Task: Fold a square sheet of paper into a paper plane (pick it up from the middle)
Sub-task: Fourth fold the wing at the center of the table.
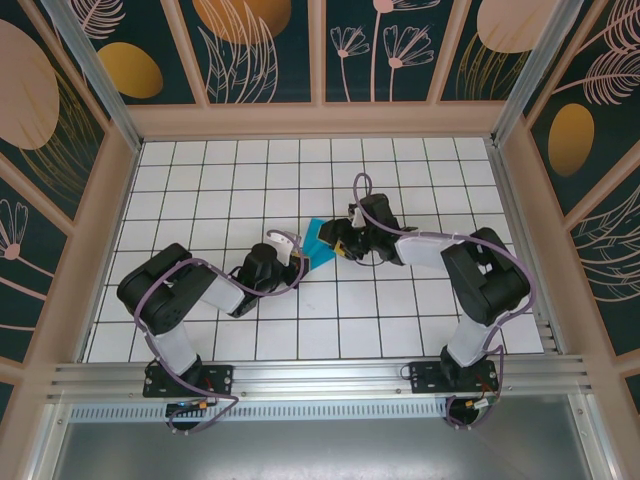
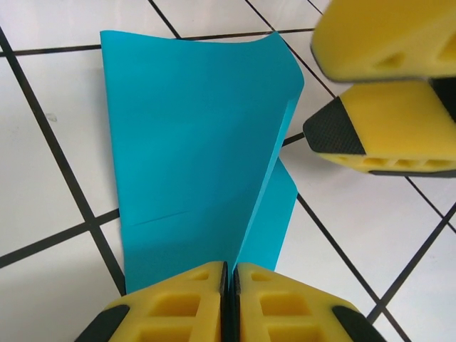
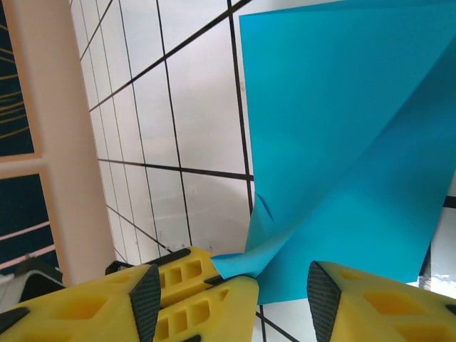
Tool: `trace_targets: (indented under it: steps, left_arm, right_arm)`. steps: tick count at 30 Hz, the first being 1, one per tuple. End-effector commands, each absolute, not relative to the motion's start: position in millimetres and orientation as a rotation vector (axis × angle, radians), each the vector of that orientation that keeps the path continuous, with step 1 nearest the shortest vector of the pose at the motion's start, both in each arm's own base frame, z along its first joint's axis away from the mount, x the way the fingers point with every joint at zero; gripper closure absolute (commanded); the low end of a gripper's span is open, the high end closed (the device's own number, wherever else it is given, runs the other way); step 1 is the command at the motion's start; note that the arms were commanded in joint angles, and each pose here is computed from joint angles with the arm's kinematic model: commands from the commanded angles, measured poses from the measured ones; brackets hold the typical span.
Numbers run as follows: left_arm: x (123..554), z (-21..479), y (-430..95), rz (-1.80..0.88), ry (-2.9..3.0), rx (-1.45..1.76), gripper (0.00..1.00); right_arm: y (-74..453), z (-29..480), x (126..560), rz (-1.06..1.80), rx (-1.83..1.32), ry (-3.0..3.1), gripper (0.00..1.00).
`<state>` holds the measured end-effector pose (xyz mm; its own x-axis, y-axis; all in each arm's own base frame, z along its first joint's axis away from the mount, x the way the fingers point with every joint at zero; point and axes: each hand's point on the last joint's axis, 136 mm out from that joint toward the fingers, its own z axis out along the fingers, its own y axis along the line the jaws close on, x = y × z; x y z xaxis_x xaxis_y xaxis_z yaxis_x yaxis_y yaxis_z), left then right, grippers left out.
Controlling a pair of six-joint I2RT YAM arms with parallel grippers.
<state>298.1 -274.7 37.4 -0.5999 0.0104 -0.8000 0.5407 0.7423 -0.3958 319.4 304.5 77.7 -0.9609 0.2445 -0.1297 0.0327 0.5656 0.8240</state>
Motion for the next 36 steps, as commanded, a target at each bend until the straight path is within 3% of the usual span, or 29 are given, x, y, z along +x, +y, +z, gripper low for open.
trace_targets:
  steps: [1, 11, 21, 30, 36]
  left_arm:
    - [294.2, 40.4, -279.8, -0.878, 2.107, 0.358, 0.85]
    - [296.7, 56.1, -282.9, -0.909, 2.079, 0.333, 0.85]
    - [299.5, 55.9, -284.1, -0.902, 2.076, 0.336, 0.79]
    - [303.6, 50.7, -286.2, -0.885, 2.097, 0.337, 0.61]
    - [306.9, 44.5, -286.9, -0.87, 2.127, 0.326, 0.61]
  right_arm:
    - [307.0, 93.8, 319.8, 1.397, 0.125, 2.472, 0.44]
    - [308.1, 76.4, 322.3, 1.393, 0.166, 2.502, 0.65]
    - [314.6, 65.5, 333.7, 1.364, 0.165, 2.531, 0.65]
    - [319.0, 63.3, 334.9, 1.362, 0.149, 2.54, 0.64]
    - [320.7, 64.2, 333.3, 1.373, 0.141, 2.538, 0.64]
